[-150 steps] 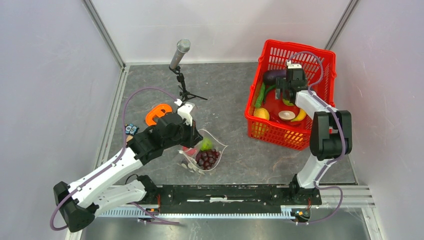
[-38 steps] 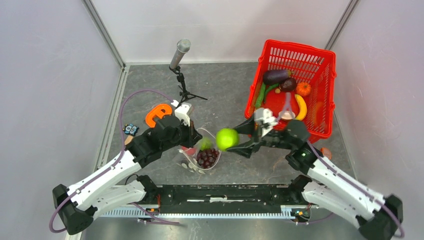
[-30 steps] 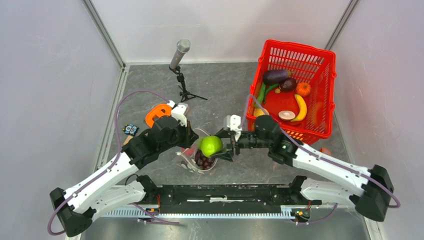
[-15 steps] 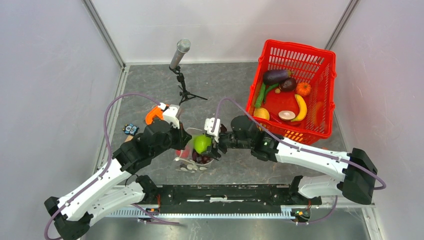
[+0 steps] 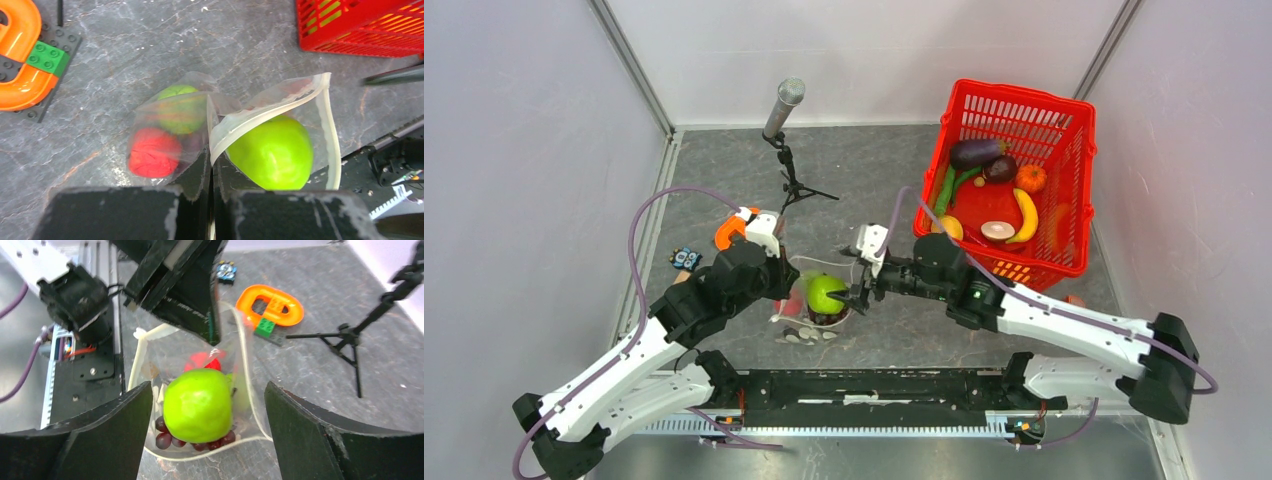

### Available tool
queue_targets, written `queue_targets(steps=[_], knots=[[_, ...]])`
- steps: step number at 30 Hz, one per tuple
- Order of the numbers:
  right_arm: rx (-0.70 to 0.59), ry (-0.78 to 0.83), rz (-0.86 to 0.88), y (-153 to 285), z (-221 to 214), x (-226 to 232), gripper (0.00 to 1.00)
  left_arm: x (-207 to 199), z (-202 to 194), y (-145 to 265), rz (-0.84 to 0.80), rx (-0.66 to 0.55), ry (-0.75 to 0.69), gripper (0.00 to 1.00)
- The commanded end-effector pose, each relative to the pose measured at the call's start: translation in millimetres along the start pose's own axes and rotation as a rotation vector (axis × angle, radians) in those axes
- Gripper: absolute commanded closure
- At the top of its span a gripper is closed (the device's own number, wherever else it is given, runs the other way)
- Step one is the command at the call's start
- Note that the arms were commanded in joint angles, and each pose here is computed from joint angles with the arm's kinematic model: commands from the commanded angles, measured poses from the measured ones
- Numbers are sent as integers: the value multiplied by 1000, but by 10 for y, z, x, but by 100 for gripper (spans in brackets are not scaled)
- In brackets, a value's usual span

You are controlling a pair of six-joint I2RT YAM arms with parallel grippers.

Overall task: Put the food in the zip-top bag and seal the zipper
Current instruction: Place the fake fruit in the zipper food storage bag, then adjust the zipper food storage bag at the center of the board.

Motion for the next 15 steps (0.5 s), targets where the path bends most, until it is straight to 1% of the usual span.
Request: queue_targets(steps=[1,3,5,6,9,12,15], knots=[[-34,-62,-228,182,160,-282,17,97,106,25,83,-38,24,98],[28,-157,-353,226,26,-411,24,86,109,18,80,-30,22,98],[74,-253,-405,246,-112,-421,28,81,103,1,79,-28,22,98],[87,-284,-405,248,-188,-393,30,82,104,-6,80,-29,20,98],[119,-371,-322,196,-363,-207,32,88,99,-7,82,-27,16,98],[140,-430,-314,150,-498,-143,35,79,101,1,75,-28,14,98],[158,-460,-322,106,-604,-127,44,70,113,9,69,-29,10,98]])
Point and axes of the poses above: each gripper's point midway between its finger pads, its own y axis back along the fingers, its own x axis along the line the jaws close on, z = x × y, the point moved 3 cm from there along y, back along the fingers, and after that the axes turned 1 degree about y, right-handed, at the moved point
